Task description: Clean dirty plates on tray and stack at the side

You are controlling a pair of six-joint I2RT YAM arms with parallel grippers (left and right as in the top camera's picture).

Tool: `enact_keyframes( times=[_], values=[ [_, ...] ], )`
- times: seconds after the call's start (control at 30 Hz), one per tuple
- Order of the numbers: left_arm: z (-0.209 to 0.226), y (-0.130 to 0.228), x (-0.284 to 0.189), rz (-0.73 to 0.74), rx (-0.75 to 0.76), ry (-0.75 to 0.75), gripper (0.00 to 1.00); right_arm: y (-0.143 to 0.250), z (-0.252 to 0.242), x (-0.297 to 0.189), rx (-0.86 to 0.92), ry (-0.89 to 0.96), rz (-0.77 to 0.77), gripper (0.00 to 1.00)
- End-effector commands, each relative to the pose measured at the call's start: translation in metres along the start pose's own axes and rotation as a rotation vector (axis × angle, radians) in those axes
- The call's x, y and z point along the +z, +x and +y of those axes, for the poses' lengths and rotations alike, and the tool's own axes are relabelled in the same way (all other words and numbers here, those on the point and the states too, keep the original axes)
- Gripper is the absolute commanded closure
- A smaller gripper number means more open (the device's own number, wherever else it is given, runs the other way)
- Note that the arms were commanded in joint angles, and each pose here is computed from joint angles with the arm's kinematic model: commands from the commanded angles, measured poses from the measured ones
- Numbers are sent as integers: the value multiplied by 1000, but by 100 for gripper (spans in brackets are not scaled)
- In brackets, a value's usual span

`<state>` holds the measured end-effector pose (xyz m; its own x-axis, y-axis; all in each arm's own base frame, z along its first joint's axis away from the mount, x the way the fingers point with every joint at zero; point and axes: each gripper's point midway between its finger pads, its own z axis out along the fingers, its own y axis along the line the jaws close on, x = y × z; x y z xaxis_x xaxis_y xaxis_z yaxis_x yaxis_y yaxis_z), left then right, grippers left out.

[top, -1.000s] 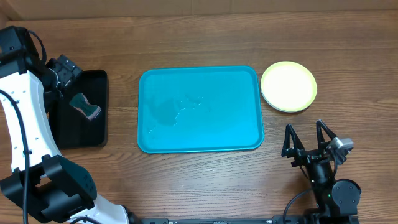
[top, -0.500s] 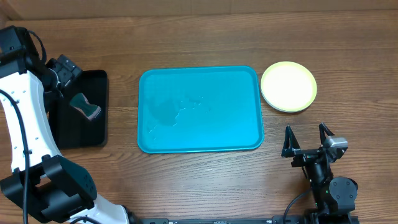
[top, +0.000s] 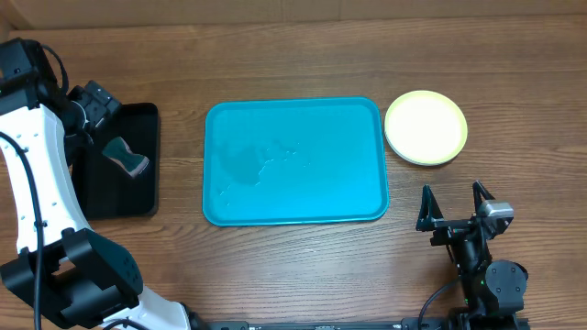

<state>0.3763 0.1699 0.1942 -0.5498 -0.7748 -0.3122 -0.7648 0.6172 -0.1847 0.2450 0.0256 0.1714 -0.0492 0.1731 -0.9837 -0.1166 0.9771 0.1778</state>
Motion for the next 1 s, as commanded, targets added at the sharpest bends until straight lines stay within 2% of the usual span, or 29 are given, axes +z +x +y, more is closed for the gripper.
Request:
enact_keyframes(
  times=[0.0,0.37,0.63,0.8,0.97],
  values=[
    [1,-4,1,-2,-14,-1,0,1,-3,0,-7,12,-9,0],
    [3,-2,1,5,-2,-10,0,1,-3,0,-7,12,-9,0],
    [16,33,9,134,8,-58,0,1,-3,0,-7,11,-9,0],
    [14,66,21,147,163,-39,0,1,-3,0,-7,11,-9,0],
    [-2,96,40,27,364,57,0,1,-3,0,-7,12,-9,0]
  ],
)
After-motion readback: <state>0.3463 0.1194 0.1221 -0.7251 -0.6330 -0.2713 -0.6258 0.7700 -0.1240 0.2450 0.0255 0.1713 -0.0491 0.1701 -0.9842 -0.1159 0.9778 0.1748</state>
